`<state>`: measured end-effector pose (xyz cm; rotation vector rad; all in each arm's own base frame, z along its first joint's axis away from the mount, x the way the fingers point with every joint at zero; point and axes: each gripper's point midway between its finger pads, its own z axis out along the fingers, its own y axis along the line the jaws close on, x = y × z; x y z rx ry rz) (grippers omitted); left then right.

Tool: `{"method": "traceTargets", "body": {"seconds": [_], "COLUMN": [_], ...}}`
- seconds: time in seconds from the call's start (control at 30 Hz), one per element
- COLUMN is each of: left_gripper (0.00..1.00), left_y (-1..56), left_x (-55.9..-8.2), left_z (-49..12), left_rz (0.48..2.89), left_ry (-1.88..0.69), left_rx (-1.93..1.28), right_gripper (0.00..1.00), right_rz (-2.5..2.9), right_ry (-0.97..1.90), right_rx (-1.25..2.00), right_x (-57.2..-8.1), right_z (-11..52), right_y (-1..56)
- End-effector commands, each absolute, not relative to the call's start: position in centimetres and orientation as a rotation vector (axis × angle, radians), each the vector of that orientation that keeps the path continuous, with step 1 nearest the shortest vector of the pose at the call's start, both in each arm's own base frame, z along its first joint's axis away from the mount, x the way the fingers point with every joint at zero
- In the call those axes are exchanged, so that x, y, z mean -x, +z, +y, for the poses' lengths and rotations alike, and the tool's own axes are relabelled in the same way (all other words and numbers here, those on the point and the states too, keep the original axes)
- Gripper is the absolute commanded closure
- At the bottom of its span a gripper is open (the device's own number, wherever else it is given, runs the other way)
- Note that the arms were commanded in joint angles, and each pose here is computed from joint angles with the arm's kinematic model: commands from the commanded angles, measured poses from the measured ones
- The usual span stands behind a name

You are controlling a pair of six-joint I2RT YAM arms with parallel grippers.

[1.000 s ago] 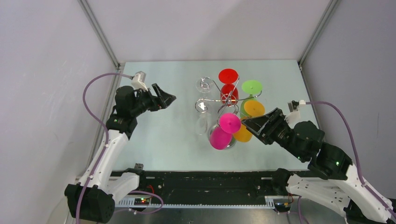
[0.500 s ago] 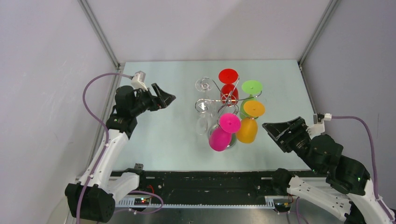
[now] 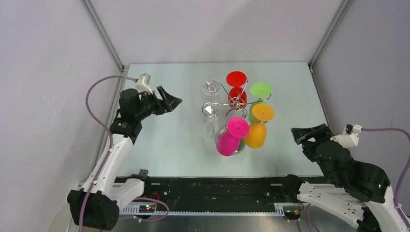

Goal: Place the wine glass upside down on the wine glass rack

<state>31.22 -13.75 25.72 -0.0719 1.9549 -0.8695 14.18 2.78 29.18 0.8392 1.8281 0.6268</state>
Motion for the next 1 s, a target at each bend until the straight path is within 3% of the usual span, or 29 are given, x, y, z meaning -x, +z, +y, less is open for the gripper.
{"method": "traceTargets", "body": {"seconds": [0.0,0.23,0.43,0.77,0.83,0.87,0.97], "left_gripper": [0.15,0.15,0.15,0.13,0.10,0.04,0.00], "left_y": [26.0,25.8,25.9,25.5,25.2,25.1,24.9], "left_x": [-31.6,-31.5,-31.5,-31.8,-32.1,-32.1,-32.2], "left_z": [-13.7,-13.7,-13.6,-13.2,-13.1,-13.0,-12.6], "left_rz": [1.930,1.935,1.932,1.939,1.947,1.950,1.948], "left_ry": [-0.880,-0.883,-0.884,-0.869,-0.860,-0.857,-0.840], "left_rx": [0.071,0.075,0.076,0.093,0.102,0.108,0.119], "right_gripper": [0.22,0.17,0.15,0.09,0.02,0.02,0.01], "right_rz": [1.803,1.811,1.865,1.850,1.796,1.759,1.707], "right_ry": [0.402,0.229,0.221,0.292,0.266,0.244,0.185], "right_rx": [-0.839,-0.814,-0.832,-1.014,-0.987,-0.968,-0.937], "right_x": [-15.6,-17.1,-21.1,-24.6,-24.6,-24.4,-24.1], "right_z": [1.4,0.8,0.1,-5.9,-6.5,-6.8,-7.5], "right_y": [29.7,30.2,29.6,21.1,20.4,20.7,19.3]}}
